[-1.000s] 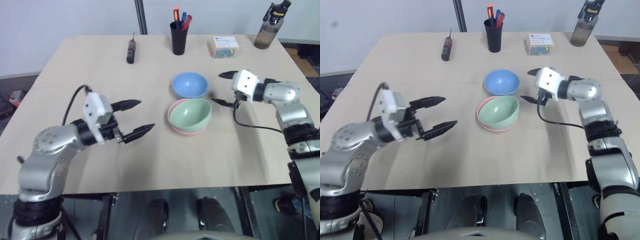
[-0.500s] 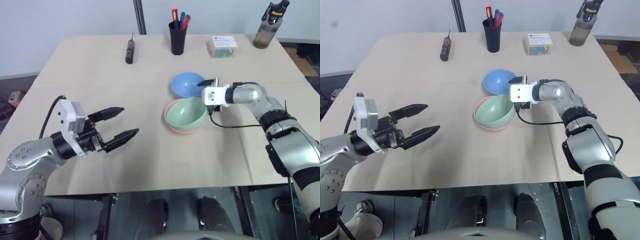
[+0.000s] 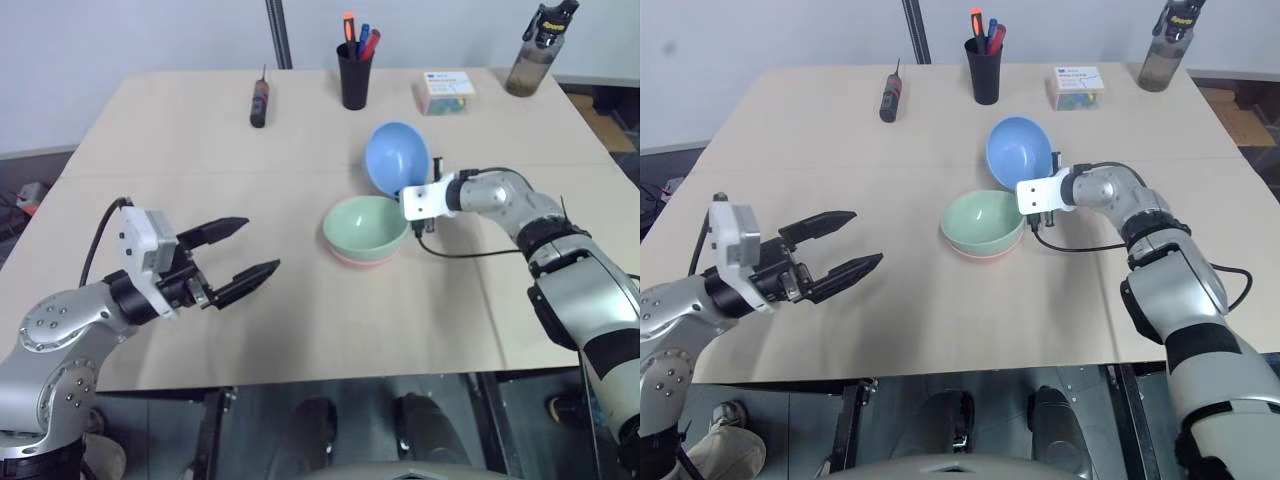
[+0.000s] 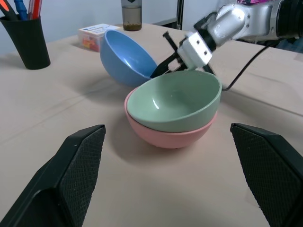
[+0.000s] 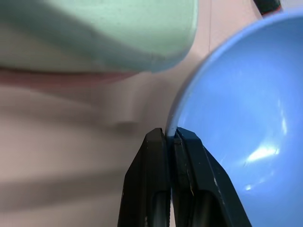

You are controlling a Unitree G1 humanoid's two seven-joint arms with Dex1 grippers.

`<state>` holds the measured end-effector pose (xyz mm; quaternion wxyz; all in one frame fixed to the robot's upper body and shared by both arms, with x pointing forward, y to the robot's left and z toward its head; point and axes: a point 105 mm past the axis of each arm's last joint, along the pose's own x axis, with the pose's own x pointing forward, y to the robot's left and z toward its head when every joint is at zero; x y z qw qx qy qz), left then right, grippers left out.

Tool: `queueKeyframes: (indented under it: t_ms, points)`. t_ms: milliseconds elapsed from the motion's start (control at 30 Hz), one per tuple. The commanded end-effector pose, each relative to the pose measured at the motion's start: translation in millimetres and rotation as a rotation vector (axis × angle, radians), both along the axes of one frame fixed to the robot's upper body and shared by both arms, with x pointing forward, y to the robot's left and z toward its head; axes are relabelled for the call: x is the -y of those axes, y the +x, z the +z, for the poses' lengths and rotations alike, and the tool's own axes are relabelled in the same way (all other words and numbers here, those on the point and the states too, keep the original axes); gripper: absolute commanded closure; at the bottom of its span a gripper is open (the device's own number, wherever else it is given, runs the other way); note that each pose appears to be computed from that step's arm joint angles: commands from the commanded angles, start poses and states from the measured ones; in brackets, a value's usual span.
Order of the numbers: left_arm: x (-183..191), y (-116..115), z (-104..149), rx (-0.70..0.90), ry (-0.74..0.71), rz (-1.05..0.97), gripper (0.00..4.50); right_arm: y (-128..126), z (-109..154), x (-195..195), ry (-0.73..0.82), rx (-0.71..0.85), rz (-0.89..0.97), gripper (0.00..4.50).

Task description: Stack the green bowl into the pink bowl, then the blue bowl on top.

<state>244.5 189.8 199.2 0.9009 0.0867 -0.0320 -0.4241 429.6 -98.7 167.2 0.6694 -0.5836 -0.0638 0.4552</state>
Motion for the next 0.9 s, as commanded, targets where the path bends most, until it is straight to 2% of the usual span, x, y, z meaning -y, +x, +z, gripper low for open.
queueKeyframes:
  t_ms: [33, 200, 300, 400, 467, 500, 567, 633, 700, 800, 900]
  points:
    - [2.0, 3.0, 7.9, 0.057, 0.011, 0.004, 0.00, -9.7, 63.4, 2.2, 0.137, 0.020, 0.097, 4.43]
    - [1.0, 10.2, 3.8, 0.054, 0.021, 0.005, 0.00, -45.7, 97.6, 0.2, 0.249, -0.144, 0.251, 4.43]
    - [3.6, 12.6, 4.3, 0.056, 0.027, -0.014, 0.00, -70.5, 96.8, -9.6, 0.257, -0.253, 0.289, 4.43]
    - [5.6, 13.6, 6.0, 0.059, 0.034, -0.030, 0.00, -90.0, 84.6, -24.7, 0.249, -0.325, 0.302, 4.43]
    - [5.1, 14.1, 7.5, 0.060, 0.041, -0.034, 0.00, -96.4, 70.5, -33.1, 0.236, -0.357, 0.292, 3.77]
    - [4.8, 14.0, 7.9, 0.060, 0.047, -0.035, 0.00, -99.1, 62.6, -34.2, 0.221, -0.374, 0.286, 3.64]
    - [3.4, 13.6, 9.4, 0.060, 0.051, -0.032, 0.00, -106.4, 54.5, -34.5, 0.224, -0.428, 0.279, 2.87]
    - [1.7, 13.5, 10.1, 0.062, 0.059, -0.023, 0.00, -111.5, 53.6, -33.2, 0.236, -0.448, 0.270, 1.98]
    - [1.0, 12.4, 8.7, 0.059, 0.078, -0.020, 0.00, -113.3, 56.5, -27.4, 0.260, -0.441, 0.241, 1.52]
    - [-1.0, 14.1, 4.5, 0.075, 0.120, 0.001, 0.00, -118.5, 63.5, -15.0, 0.304, -0.439, 0.196, 0.16]
    - [-3.3, 16.4, 2.5, 0.086, 0.120, 0.024, 0.00, -124.2, 68.9, -0.7, 0.357, -0.425, 0.141, 0.06]
